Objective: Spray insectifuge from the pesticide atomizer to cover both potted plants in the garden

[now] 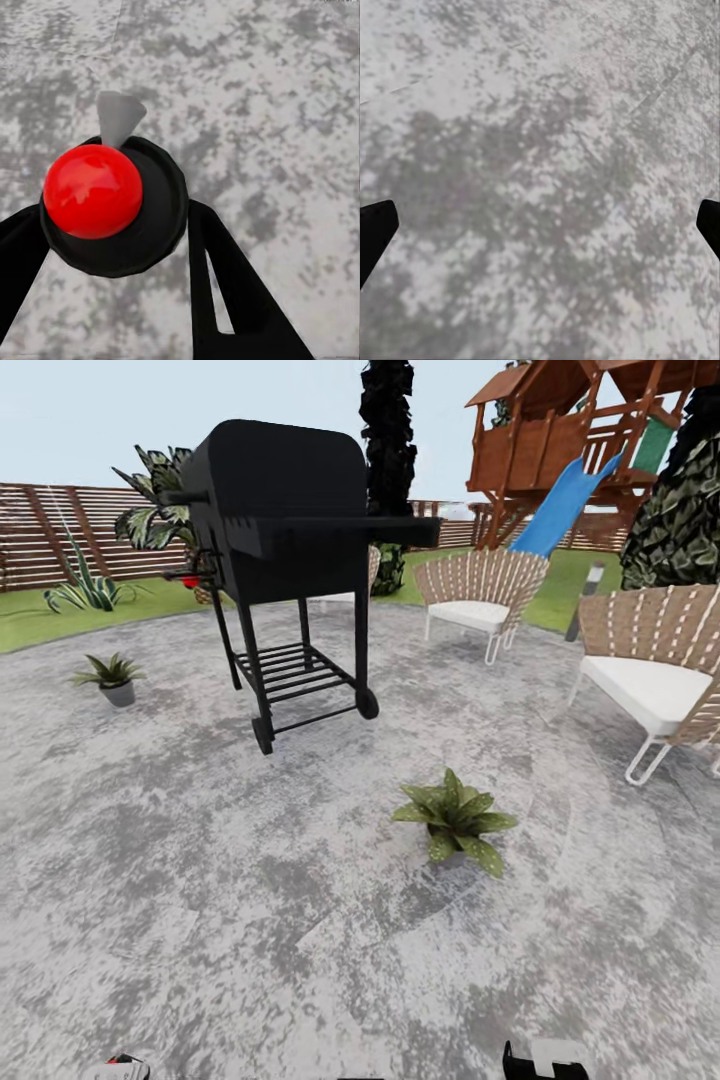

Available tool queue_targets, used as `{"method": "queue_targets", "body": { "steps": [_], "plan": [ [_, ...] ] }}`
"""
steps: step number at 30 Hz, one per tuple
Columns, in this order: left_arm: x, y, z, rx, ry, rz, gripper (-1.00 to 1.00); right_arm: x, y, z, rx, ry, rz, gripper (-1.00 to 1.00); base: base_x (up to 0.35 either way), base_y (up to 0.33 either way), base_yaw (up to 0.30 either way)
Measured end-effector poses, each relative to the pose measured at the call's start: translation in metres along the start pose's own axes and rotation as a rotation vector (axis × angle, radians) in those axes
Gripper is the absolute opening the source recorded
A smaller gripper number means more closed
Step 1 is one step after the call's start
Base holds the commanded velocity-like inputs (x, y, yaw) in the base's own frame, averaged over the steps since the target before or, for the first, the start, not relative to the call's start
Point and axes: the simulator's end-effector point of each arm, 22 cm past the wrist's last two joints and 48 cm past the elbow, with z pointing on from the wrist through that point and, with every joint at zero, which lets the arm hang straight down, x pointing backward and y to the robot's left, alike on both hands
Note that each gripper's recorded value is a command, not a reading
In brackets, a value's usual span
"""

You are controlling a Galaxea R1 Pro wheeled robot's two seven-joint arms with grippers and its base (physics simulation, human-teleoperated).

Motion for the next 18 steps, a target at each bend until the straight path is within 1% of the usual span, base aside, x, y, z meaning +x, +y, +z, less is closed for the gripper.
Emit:
{"method": "queue_targets", "body": {
  "steps": [12, 18],
  "plan": [
    [-0.022, -0.001, -0.016, 0.002, 0.001, -0.001, -1.0, -0.023, -0.005, -0.015, -0.005, 0.0, 0.0, 1.0, 0.0, 0.0, 0.28],
    [-0.021, -0.003, -0.016, 0.004, 0.002, -0.004, -1.0, -0.023, -0.005, -0.015, -0.005, 0.0, 0.0, 1.0, 0.0, 0.0, 0.28]
  ]
}}
